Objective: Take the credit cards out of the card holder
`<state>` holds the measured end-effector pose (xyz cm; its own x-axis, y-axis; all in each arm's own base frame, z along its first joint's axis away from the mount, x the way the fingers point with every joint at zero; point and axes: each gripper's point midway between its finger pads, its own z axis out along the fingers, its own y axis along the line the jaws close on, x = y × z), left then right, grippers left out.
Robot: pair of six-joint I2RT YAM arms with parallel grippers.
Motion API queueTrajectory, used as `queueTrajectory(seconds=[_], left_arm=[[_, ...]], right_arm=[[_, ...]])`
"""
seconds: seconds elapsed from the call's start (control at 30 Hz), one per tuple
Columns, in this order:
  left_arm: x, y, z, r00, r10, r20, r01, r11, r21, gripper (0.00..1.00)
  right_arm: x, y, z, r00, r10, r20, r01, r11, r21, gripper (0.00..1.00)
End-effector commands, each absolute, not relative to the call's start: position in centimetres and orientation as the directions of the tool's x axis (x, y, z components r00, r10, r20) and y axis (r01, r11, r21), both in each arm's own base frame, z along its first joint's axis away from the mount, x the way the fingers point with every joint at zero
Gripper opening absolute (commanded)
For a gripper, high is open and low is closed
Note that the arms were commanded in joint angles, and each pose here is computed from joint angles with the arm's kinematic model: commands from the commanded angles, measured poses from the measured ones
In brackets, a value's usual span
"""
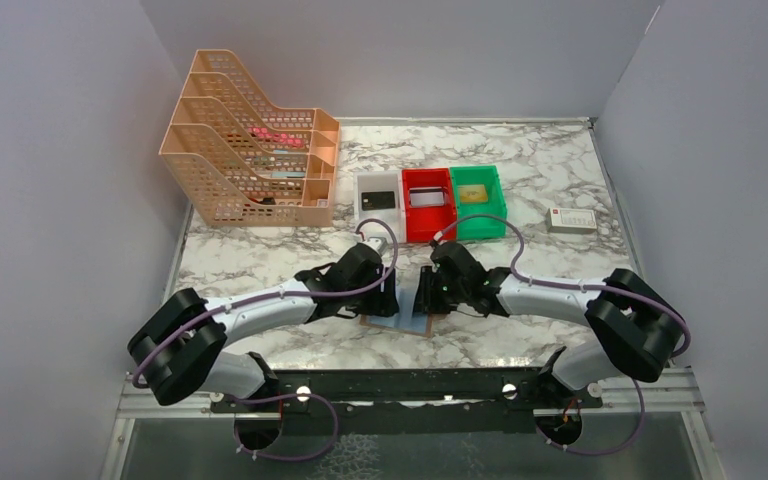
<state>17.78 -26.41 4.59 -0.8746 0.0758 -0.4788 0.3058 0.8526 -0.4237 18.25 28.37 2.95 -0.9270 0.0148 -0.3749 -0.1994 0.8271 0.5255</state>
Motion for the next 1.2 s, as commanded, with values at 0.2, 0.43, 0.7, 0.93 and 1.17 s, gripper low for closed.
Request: queueTrajectory(seconds=[0.2, 0.43, 0.7, 0.93, 1.17], left_arm=[[16.9, -28.6, 4.0, -0.889, 0.117, -0.443, 0.355, 0.786, -0.506, 0.64], [17.1, -31.3, 7.0, -0.872, 0.087, -0.481, 0.404, 0.683, -0.608, 0.63], [16.4, -33.8, 6.4, -0.897, 0.107, -0.429, 0.402, 0.603, -0.69, 0.62], [15.7, -35.5, 7.0, -0.895, 0.142, -0.423, 0.43, 0.528, -0.732, 0.62], [15.4, -35.6, 7.7, -0.877, 0.169, -0.449, 0.465, 0.529, -0.709, 0.6]], right_arm=[[17.7, 27.7, 1.8, -0.935, 0.022, -0.354, -0.176, 0.837, 0.518, 0.29], [18.1, 27.1, 2.3, -0.925, 0.064, -0.374, -0.147, 0.848, 0.51, 0.29], [19.6, 23.3, 5.4, -0.849, 0.206, -0.487, -0.041, 0.893, 0.448, 0.34], [19.7, 21.3, 8.0, -0.779, 0.282, -0.56, -0.028, 0.876, 0.481, 0.37], [19.6, 23.6, 9.8, -0.791, 0.259, -0.553, -0.115, 0.826, 0.552, 0.36]])
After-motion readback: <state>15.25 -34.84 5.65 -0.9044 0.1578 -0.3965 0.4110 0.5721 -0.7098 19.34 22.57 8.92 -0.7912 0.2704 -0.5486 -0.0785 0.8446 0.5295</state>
